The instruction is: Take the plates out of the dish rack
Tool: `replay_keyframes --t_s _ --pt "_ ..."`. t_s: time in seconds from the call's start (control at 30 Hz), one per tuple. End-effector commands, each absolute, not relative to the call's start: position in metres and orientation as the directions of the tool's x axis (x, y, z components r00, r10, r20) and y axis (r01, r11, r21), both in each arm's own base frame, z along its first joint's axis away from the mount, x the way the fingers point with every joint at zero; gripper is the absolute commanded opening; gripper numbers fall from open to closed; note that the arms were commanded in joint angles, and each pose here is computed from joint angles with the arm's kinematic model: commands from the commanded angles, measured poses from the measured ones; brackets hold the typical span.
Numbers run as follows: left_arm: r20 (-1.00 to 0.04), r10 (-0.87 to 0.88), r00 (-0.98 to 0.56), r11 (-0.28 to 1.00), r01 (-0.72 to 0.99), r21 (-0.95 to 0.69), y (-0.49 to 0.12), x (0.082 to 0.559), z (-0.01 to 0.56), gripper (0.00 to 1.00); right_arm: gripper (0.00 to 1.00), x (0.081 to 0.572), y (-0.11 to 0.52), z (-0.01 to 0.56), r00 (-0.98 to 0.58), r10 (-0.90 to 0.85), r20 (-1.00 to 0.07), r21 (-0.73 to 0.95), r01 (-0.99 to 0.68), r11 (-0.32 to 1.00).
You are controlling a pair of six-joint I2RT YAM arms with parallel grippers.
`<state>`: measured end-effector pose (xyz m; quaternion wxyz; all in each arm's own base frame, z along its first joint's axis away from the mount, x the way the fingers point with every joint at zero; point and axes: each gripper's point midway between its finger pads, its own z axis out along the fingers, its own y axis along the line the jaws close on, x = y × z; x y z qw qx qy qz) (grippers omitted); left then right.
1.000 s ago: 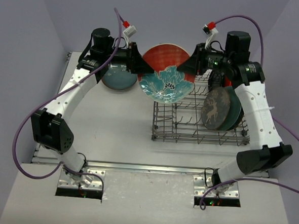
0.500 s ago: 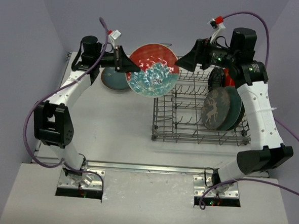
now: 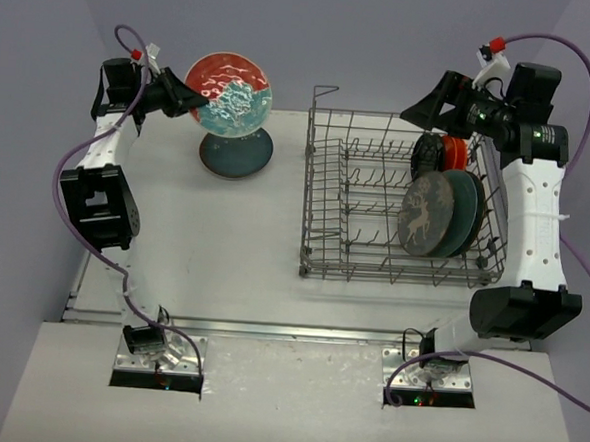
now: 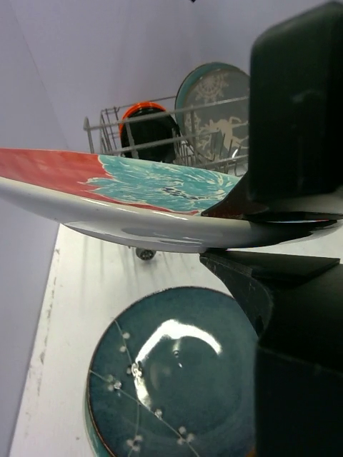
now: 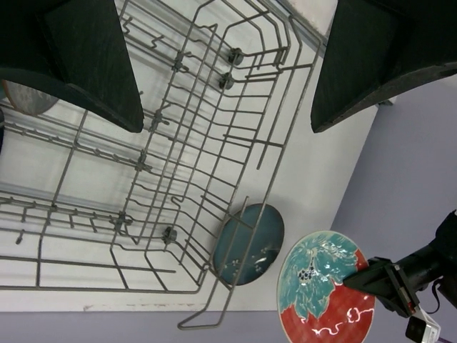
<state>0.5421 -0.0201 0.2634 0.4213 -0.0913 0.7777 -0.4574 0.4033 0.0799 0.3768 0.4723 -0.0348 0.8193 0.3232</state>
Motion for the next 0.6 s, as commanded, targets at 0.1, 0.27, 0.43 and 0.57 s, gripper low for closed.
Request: replay_keyframes --t_s 0.1,0.27,0.43,0.57 --pt "-0.606 -0.474 -0.639 0.57 0.302 -0.764 -0.026 0.563 0.245 0.0 0.99 0.398 0.052 0.364 -0.573 0.234 -0.786 0.459 -0.286 0.841" --pt "-0.563 -0.477 -0.675 0.543 0.277 -0.792 -0.025 0.572 0.213 0.0 0.99 0.394 0.051 0.362 -0.586 0.232 -0.776 0.459 -0.273 0.845" --pt "-0.539 -0.479 -0.693 0.523 0.268 -0.809 -0.024 0.582 0.193 0.0 0.99 0.39 0.049 0.36 -0.604 0.227 -0.764 0.458 -0.259 0.851" --pt "-0.523 -0.486 -0.7 0.519 0.251 -0.817 -0.02 0.588 0.176 0.0 0.99 0.389 0.049 0.356 -0.619 0.234 -0.75 0.469 -0.247 0.848"
